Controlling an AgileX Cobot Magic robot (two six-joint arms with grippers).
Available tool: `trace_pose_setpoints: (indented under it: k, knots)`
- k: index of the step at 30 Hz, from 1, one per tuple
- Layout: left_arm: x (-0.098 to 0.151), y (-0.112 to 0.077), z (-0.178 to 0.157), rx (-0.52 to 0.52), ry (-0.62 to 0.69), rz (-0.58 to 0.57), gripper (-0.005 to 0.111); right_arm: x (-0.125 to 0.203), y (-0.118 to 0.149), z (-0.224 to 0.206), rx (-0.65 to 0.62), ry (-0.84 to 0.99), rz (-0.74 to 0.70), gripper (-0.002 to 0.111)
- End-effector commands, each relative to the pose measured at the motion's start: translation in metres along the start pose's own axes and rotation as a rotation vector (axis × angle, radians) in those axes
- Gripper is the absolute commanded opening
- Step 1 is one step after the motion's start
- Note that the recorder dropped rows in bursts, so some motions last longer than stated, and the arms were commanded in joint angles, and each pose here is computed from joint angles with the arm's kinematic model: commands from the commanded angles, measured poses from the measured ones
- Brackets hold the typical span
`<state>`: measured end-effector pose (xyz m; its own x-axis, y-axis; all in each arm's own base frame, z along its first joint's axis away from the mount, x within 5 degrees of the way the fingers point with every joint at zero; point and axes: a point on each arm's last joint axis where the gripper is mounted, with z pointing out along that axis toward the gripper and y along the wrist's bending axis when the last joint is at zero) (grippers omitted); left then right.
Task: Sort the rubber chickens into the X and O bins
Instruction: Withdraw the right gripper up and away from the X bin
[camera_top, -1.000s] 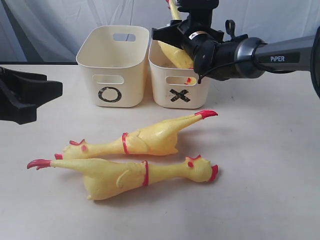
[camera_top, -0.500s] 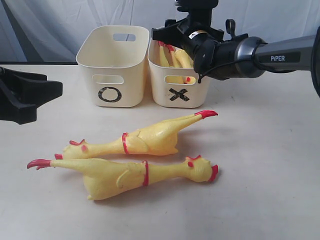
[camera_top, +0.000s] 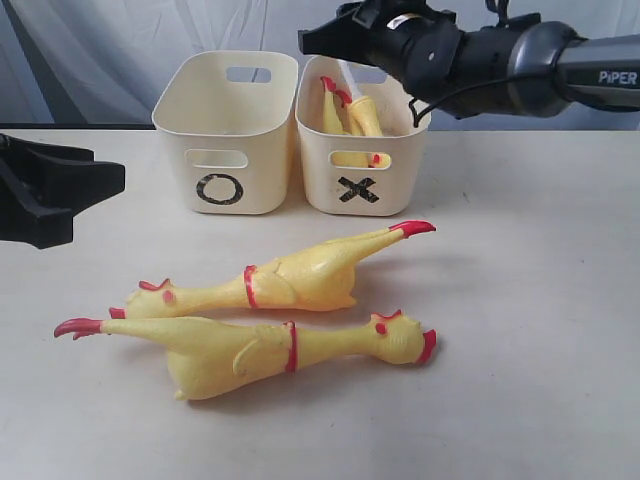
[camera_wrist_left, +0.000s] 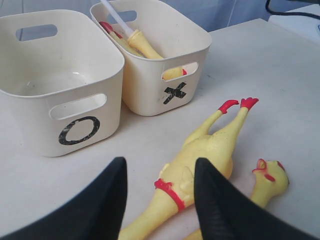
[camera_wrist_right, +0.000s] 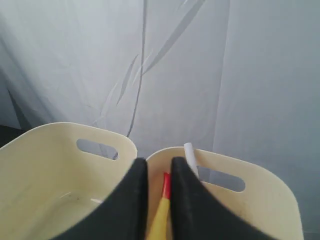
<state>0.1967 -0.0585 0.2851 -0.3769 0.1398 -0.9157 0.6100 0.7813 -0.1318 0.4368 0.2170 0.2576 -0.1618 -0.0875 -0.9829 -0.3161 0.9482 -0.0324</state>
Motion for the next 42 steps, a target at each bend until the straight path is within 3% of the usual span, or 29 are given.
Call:
trace_pose_setpoints:
  k: [1, 8, 14, 22, 27, 33, 42]
  knots:
    - [0.001, 0.0, 0.0, 0.007, 0.0, -0.014, 0.042, -0.015, -0.009, -0.015, 0.013, 0.031, 0.023, 0.001]
    - [0.001, -0.001, 0.0, 0.012, 0.0, -0.014, 0.042, -0.001, -0.035, -0.046, 0.101, 0.069, -0.031, 0.0]
    - [0.001, -0.001, 0.0, 0.012, 0.0, -0.014, 0.042, -0.002, -0.056, -0.098, 0.219, 0.018, -0.057, 0.0]
    - [0.001, -0.003, 0.0, 0.039, 0.002, -0.014, 0.042, -0.016, -0.066, -0.171, 0.234, -0.05, -0.014, 0.0]
    - [0.001, -0.004, 0.0, 0.049, 0.003, -0.014, 0.042, -0.01, -0.069, -0.216, 0.221, -0.072, 0.066, 0.0]
    - [0.002, -0.017, -0.001, 0.188, 0.011, -0.014, 0.042, -0.008, -0.074, -0.271, 0.197, -0.143, 0.131, 0.0]
    - [-0.003, -0.029, -0.004, 0.33, -0.032, -0.062, 0.042, -0.011, -0.061, -0.335, -0.034, -0.155, 0.157, 0.0]
